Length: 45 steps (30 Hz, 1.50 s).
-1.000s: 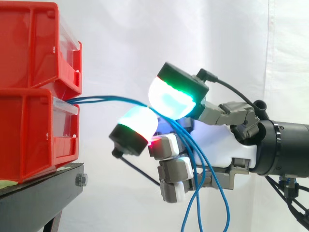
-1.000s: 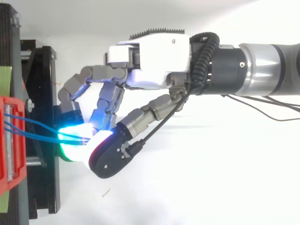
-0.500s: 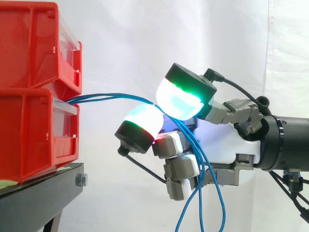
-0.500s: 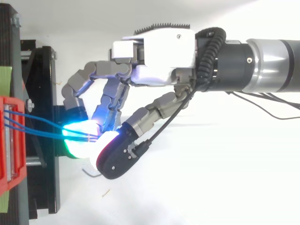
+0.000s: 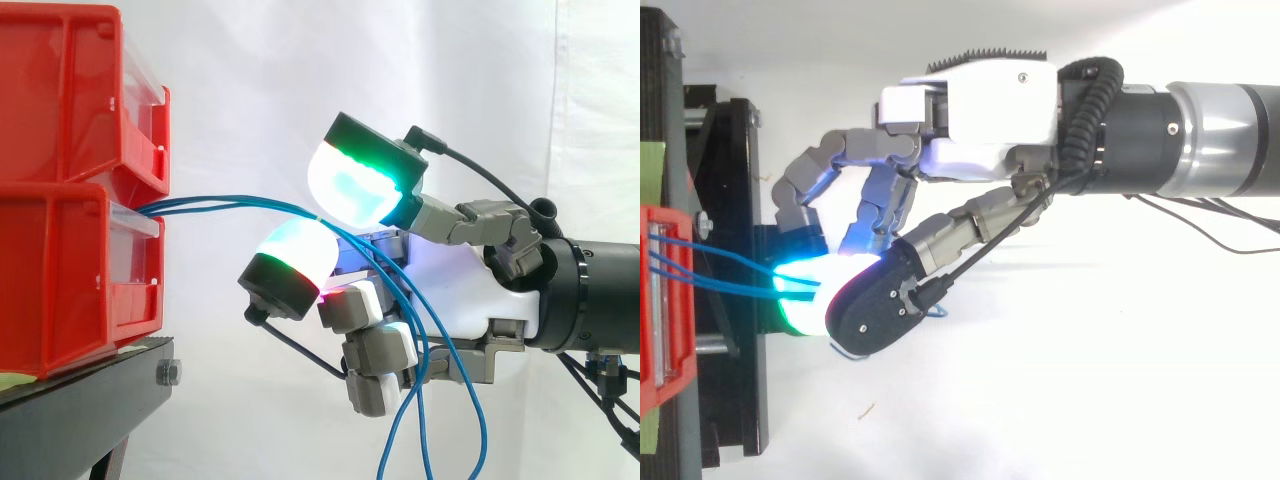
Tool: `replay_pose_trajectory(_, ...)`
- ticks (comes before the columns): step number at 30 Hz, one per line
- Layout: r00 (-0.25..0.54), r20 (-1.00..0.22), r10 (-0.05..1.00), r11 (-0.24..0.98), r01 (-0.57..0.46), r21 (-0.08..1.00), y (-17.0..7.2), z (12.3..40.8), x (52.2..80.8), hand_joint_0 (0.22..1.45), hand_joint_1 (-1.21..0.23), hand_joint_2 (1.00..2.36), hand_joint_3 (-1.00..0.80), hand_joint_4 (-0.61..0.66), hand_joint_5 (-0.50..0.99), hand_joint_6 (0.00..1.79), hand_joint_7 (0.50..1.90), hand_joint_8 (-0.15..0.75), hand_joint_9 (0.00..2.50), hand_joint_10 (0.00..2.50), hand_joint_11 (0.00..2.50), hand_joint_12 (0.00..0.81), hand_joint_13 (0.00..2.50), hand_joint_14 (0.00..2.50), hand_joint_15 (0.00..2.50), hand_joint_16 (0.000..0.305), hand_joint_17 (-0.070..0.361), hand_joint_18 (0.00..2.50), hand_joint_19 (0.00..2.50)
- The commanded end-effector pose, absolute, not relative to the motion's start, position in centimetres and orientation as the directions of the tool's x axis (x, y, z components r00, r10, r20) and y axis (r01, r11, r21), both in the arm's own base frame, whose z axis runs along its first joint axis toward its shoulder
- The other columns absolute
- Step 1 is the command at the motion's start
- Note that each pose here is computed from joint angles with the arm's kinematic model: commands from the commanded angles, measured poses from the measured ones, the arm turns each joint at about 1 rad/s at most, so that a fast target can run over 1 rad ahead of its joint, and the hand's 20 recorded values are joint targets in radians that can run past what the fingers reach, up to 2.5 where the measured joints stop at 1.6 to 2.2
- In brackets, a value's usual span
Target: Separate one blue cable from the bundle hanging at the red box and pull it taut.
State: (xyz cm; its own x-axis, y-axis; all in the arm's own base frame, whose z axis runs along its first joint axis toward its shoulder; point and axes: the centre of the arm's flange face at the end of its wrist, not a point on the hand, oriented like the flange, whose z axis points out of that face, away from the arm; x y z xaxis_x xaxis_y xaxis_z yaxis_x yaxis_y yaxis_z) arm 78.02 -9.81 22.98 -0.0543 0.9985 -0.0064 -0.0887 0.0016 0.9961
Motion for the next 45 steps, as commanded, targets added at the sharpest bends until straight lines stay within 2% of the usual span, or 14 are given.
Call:
replay_pose_trajectory(1, -0.055, -0.006, 0.998, 0.001, -0.089, 0.996, -9.76, 22.99, 78.03, 0.64, -0.67, 1.01, -0.42, 0.13, -0.17, 0.82, 1.12, 0.365, 1.14, 0.02, 0.79, 0.378, 1.25, 0.02, 0.77, 0.043, 0.097, 1.08, 0.73)
replay_pose_trajectory(7, -0.058, -0.008, 0.998, 0.003, -0.089, 0.996, -9.42, 22.99, 78.08, 0.66, -0.8, 1.01, -0.34, 0.11, -0.19, 0.86, 1.1, 0.356, 1.07, 0.02, 0.79, 0.376, 1.21, 0.02, 0.77, 0.043, 0.097, 1.08, 0.72)
replay_pose_trajectory(13, -0.057, -0.01, 0.998, 0.005, -0.089, 0.996, -9.42, 22.99, 78.08, 0.72, -0.88, 1.01, -0.33, 0.05, -0.19, 0.87, 1.21, 0.344, 1.04, 0.02, 0.81, 0.373, 1.19, 0.02, 0.76, 0.043, 0.098, 1.07, 0.67)
replay_pose_trajectory(16, -0.057, -0.015, 0.998, 0.01, -0.088, 0.996, -9.52, 22.92, 78.03, 0.78, -0.92, 1.01, -0.37, 0.06, -0.2, 0.9, 1.16, 0.348, 1.06, 0.02, 0.83, 0.365, 1.19, 0.02, 0.75, 0.042, 0.095, 1.06, 0.67)
replay_pose_trajectory(19, -0.059, -0.025, 0.998, 0.02, -0.086, 0.996, -9.39, 22.89, 78.01, 0.83, -0.92, 1.01, -0.43, 0.03, -0.2, 0.9, 1.19, 0.346, 1.07, 0.02, 0.84, 0.361, 1.18, 0.02, 0.76, 0.042, 0.094, 1.04, 0.67)
replay_pose_trajectory(22, -0.055, -0.041, 0.998, 0.036, -0.083, 0.996, -9.53, 22.91, 77.99, 0.85, -0.9, 1.0, -0.5, 0.05, -0.2, 0.91, 1.14, 0.338, 1.08, 0.02, 0.85, 0.356, 1.18, 0.02, 0.76, 0.041, 0.093, 1.03, 0.67)
replay_pose_trajectory(25, -0.054, -0.054, 0.997, 0.05, -0.083, 0.995, -9.42, 22.84, 77.97, 0.78, -0.89, 1.0, -0.5, 0.13, -0.19, 0.9, 1.18, 0.339, 1.1, 0.02, 0.86, 0.356, 1.2, 0.03, 0.75, 0.041, 0.092, 1.08, 0.62)
replay_pose_trajectory(28, -0.054, -0.056, 0.997, 0.051, -0.083, 0.995, -9.42, 22.84, 77.97, 0.7, -0.92, 1.0, -0.5, 0.13, -0.18, 0.9, 1.19, 0.349, 1.14, 0.02, 0.87, 0.357, 1.21, 0.03, 0.77, 0.041, 0.091, 1.08, 0.64)
replay_pose_trajectory(33, -0.052, -0.056, 0.997, 0.051, -0.083, 0.995, -9.54, 22.84, 77.96, 0.57, -0.89, 1.0, -0.5, 0.14, -0.17, 0.89, 1.17, 0.363, 1.18, 0.02, 0.87, 0.369, 1.24, 0.02, 0.77, 0.041, 0.093, 1.1, 0.67)
replay_pose_trajectory(40, -0.052, -0.056, 0.997, 0.051, -0.084, 0.995, -9.54, 22.85, 77.97, 0.49, -0.75, 1.0, -0.5, 0.17, -0.15, 0.87, 1.13, 0.375, 1.23, 0.02, 0.85, 0.392, 1.28, 0.02, 0.76, 0.046, 0.103, 1.17, 0.69)
replay_pose_trajectory(42, -0.052, -0.056, 0.997, 0.051, -0.083, 0.995, -9.54, 22.84, 77.96, 0.52, -0.68, 1.0, -0.5, 0.17, -0.15, 0.86, 1.11, 0.375, 1.23, 0.02, 0.85, 0.389, 1.28, 0.02, 0.76, 0.044, 0.1, 1.16, 0.71)
replay_pose_trajectory(43, -0.052, -0.056, 0.997, 0.051, -0.083, 0.995, -9.54, 22.84, 77.96, 0.58, -0.63, 1.0, -0.5, 0.16, -0.15, 0.85, 1.13, 0.363, 1.23, 0.02, 0.86, 0.377, 1.28, 0.03, 0.78, 0.041, 0.093, 1.14, 0.73)
replay_pose_trajectory(45, -0.052, -0.06, 0.997, 0.056, -0.084, 0.995, -9.54, 22.85, 77.97, 0.62, -0.63, 1.0, -0.5, 0.12, -0.15, 0.85, 1.17, 0.359, 1.23, 0.02, 0.86, 0.371, 1.27, 0.03, 0.78, 0.041, 0.091, 1.13, 0.74)
